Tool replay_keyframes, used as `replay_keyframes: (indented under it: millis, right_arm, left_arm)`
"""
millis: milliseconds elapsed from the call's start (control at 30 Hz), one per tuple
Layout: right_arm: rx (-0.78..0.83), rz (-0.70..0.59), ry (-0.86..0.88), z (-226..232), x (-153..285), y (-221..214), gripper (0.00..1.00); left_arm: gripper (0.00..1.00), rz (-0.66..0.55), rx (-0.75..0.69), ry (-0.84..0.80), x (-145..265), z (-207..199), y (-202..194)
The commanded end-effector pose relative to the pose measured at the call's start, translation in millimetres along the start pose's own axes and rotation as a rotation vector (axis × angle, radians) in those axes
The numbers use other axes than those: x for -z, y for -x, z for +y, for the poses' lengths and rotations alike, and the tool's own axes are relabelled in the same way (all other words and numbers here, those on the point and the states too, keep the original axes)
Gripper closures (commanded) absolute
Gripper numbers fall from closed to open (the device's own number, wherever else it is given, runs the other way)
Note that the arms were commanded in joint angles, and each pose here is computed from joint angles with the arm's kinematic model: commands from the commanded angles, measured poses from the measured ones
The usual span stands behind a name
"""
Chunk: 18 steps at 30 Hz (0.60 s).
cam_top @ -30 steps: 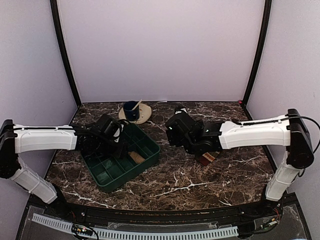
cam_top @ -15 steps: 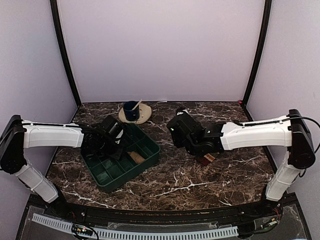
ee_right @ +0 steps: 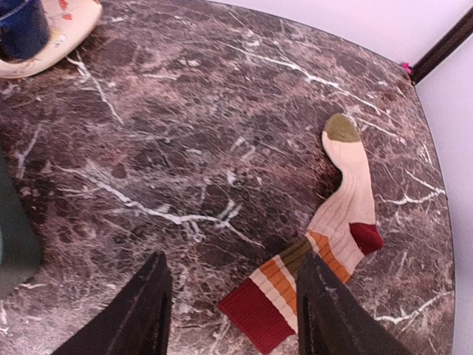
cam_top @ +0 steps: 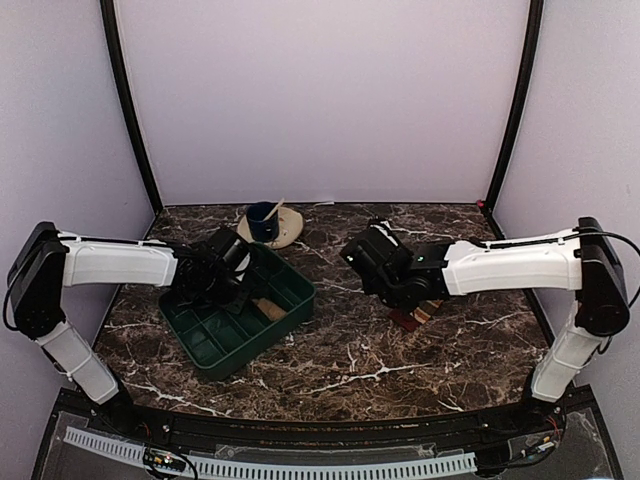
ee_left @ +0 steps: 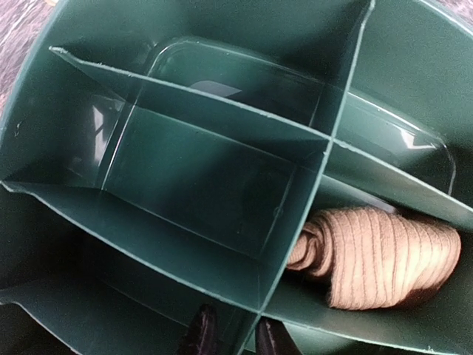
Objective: Roll the socks
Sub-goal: Move the storage box to the corner of the board.
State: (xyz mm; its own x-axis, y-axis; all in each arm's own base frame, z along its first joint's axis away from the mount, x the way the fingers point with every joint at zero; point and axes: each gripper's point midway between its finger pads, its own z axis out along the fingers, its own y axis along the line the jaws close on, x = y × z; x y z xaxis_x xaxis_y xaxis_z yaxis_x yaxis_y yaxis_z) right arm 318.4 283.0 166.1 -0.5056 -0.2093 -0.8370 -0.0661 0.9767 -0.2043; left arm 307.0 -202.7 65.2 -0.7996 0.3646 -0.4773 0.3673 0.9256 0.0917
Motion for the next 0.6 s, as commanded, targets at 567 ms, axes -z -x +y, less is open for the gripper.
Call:
replay_keyframes:
  millis: [567]
  right_arm:
    - [0.068, 0.246, -0.083, -32, -37, -83, 0.26]
  left_arm:
    - [0.84, 0.135, 0.212, 0.229, 2, 101, -36]
